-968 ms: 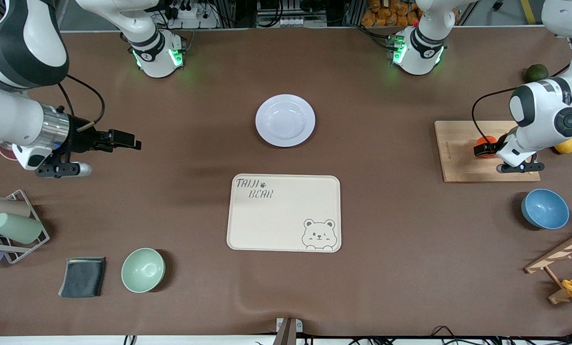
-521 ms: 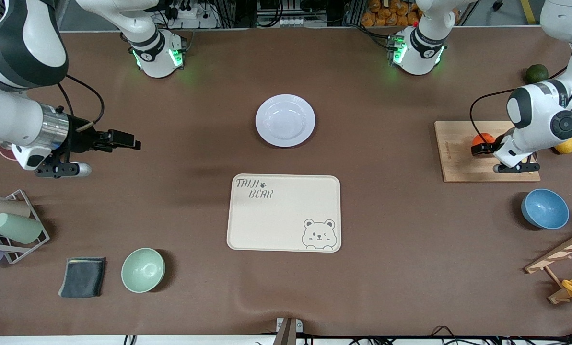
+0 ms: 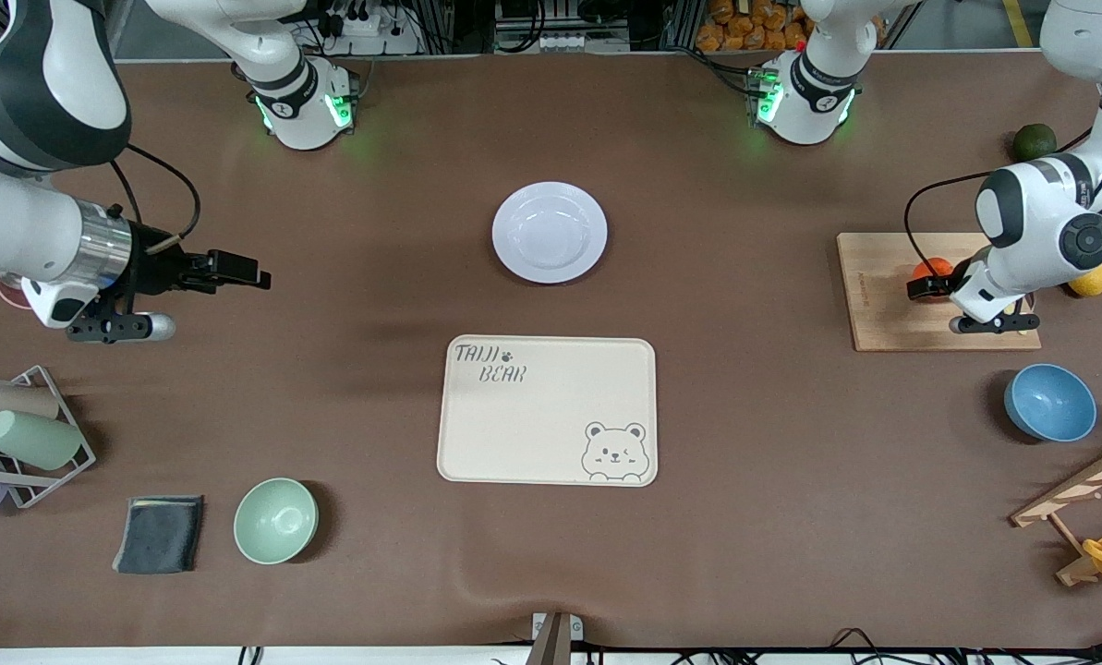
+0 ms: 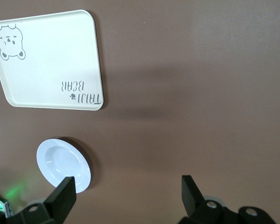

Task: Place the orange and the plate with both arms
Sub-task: 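Lower the left gripper around the orange and close it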

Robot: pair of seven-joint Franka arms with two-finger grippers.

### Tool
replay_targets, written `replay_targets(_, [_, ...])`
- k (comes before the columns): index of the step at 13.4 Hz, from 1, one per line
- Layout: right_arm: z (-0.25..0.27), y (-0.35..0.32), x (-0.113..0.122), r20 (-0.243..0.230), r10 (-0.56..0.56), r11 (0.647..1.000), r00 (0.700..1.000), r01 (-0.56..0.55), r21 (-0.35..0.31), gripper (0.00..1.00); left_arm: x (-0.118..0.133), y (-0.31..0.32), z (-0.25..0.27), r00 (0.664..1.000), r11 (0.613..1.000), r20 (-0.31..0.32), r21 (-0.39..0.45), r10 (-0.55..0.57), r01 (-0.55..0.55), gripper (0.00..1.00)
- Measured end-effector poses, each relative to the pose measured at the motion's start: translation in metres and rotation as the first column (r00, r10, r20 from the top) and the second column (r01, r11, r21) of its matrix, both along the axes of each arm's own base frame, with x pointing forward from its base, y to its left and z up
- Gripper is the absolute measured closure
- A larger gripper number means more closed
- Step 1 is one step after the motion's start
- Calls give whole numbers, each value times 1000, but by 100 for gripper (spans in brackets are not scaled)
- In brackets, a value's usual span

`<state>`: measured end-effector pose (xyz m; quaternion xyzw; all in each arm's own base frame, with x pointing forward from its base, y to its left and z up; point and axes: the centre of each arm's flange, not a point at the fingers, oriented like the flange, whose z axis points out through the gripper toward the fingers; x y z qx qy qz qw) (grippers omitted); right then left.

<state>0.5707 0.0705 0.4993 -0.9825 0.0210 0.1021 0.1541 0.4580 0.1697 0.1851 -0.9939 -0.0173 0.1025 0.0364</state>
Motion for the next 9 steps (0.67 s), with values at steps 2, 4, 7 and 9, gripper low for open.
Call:
replay_targets(2, [0,0,0,0,0,1000,1000,0,0,0,-4,0,-2,1000,1000,-28,-7,14,-14,0])
replay_targets(4, [0,0,0,0,0,1000,1000,0,0,0,-8,-1,-4,997,999,-57,-24,42,-43,0])
replay_targets(7, [0,0,0,0,0,1000,1000,0,0,0,-11,-2,-6,996,998,-78,-31,50,-53,0])
replay_targets(9, [0,0,0,0,0,1000,1000,0,0,0,-11,-2,-6,995,998,-85,-32,54,-57,0])
